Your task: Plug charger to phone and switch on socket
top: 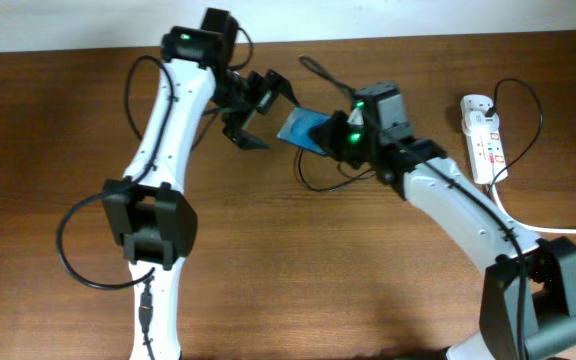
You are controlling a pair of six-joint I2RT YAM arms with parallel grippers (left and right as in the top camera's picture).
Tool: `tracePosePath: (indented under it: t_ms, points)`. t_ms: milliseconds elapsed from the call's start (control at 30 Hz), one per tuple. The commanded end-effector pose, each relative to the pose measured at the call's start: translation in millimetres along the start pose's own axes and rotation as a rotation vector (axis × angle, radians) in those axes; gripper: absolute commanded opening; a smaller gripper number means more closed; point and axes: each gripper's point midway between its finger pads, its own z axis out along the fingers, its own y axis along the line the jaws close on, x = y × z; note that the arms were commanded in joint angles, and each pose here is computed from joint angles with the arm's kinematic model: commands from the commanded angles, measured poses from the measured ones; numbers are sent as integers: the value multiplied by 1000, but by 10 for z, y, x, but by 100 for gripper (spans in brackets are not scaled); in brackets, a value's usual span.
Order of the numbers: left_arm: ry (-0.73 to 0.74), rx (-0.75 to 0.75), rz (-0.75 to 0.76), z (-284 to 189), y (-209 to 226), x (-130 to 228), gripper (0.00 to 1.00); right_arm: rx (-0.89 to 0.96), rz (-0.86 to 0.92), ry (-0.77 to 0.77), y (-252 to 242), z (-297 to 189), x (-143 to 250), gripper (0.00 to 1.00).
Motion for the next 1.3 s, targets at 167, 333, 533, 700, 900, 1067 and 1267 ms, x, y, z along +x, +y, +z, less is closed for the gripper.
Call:
tracePosePath:
  t_ms: [167,333,533,700,900,1067,1267]
  points:
    - [52,278,565,-418,-314,-1,99,-181,-123,-74,429,-933,-320,4]
    - [82,331,641,-453,-366,82,99,-163,-136,-220,313,-1870,-401,4]
    - [82,331,641,-453,-366,82,99,-284,134,-316,-218,-1828,-37,4]
    - [82,331,641,-452,-367,83,99,-503,420,-483,-325,-1496,-232,4]
    - [83,333,654,-426,-392,107,99,-444,452,-510,139,-725,-244,4]
    - [73,354,640,-404,-503,114,99,-464,431,-492,522,-342,-462,4]
    - [75,455,636,-467,-738,95,94,-482,434,-526,595,-355,-565,4]
